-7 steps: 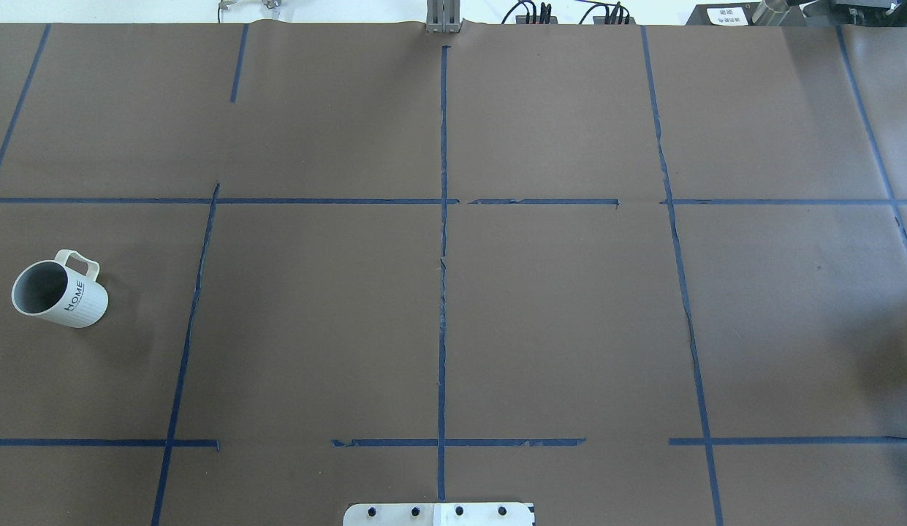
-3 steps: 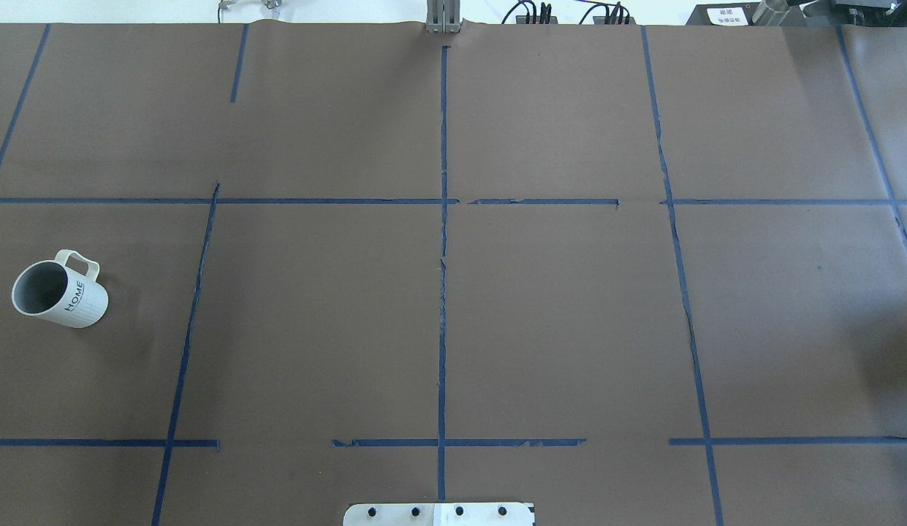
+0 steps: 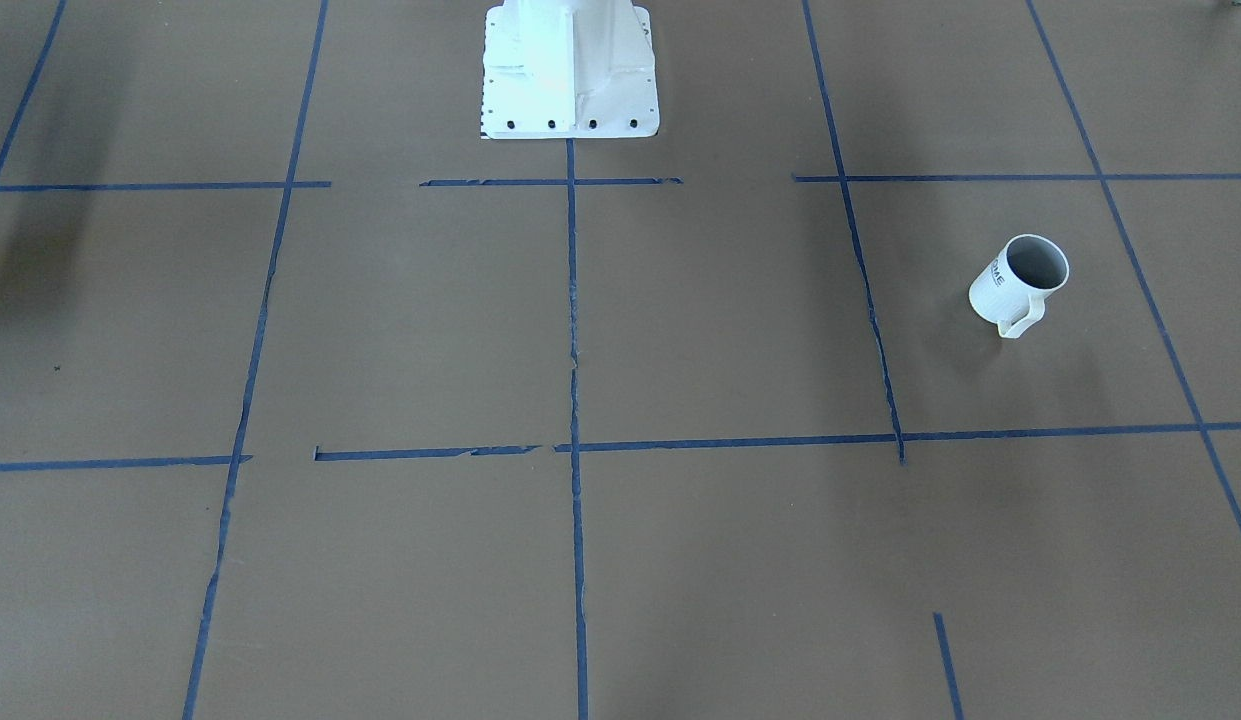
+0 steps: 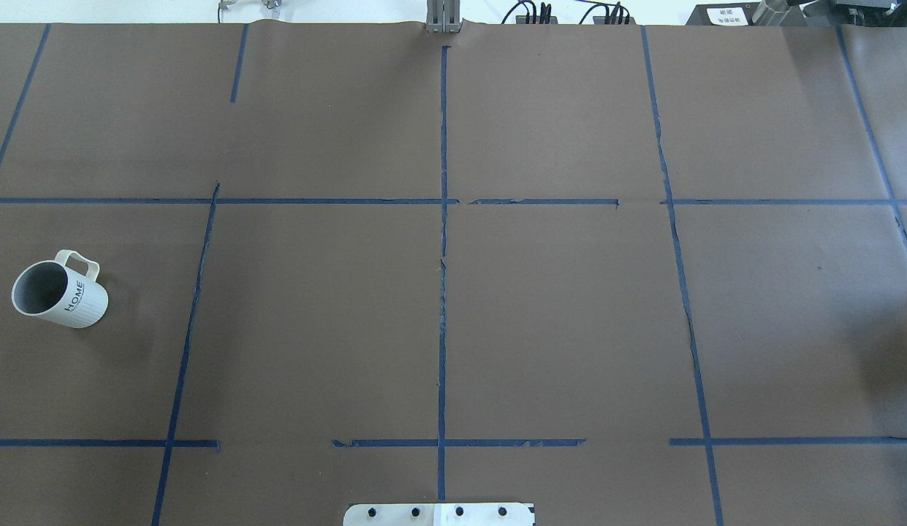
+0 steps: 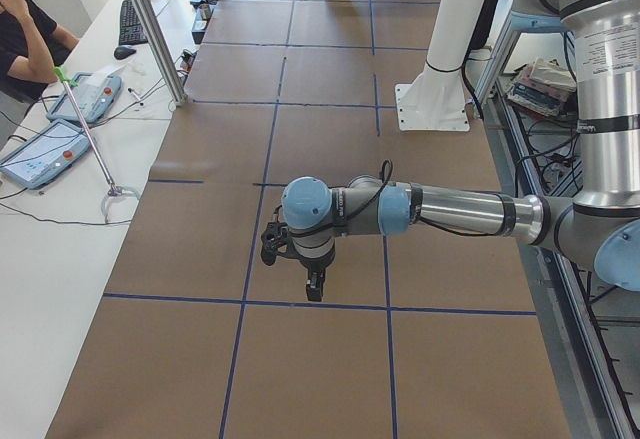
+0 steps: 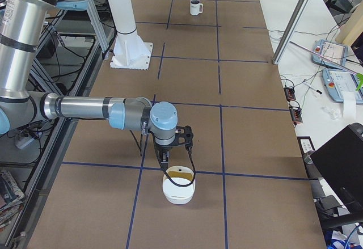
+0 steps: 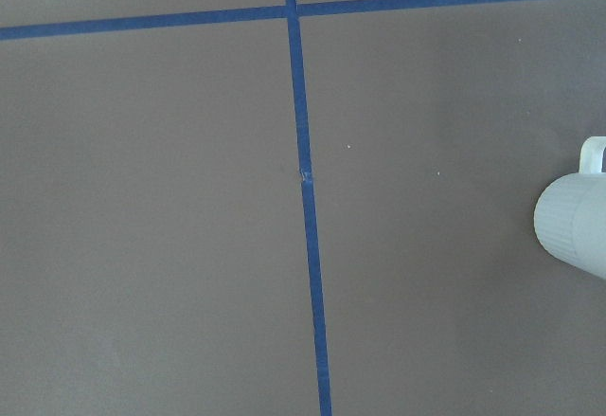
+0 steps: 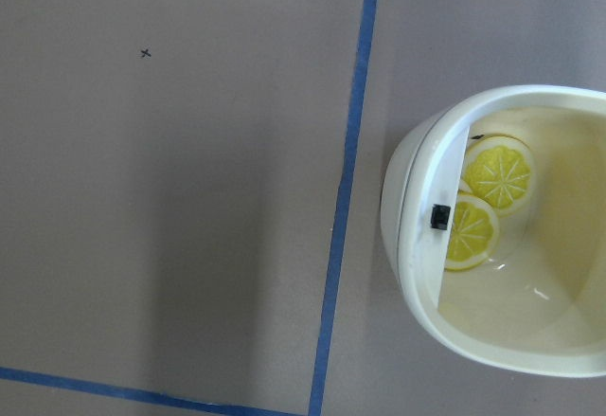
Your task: Left arm hands cup to right arm to dump lemon
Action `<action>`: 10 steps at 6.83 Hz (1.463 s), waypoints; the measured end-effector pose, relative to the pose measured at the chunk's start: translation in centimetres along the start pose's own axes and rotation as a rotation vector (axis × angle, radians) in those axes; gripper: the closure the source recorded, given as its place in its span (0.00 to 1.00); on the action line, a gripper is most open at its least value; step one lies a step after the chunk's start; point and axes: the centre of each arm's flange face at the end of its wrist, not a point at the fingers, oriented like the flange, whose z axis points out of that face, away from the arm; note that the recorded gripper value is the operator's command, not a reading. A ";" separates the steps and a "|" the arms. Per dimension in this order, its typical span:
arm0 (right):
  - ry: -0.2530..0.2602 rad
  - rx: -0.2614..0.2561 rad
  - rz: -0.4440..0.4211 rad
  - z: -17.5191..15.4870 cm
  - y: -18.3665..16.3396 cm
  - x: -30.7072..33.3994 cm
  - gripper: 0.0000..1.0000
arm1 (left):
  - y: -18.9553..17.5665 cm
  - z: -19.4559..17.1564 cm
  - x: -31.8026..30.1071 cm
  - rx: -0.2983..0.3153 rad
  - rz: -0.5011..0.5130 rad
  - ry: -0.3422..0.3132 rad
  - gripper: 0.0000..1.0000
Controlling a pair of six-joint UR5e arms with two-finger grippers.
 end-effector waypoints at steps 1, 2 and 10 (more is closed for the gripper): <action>0.003 0.000 0.002 0.0 0.0 0.1 0.00 | 0.0 -0.2 0.2 -0.004 -0.004 -0.002 0.00; 0.003 0.000 0.003 0.0 0.0 0.1 0.00 | -0.2 -0.4 0.3 -0.003 -0.002 -0.006 0.00; 0.008 0.027 -0.021 -1.2 -0.6 -1.1 0.00 | 0.6 -0.4 0.5 -0.007 0.005 -0.017 0.00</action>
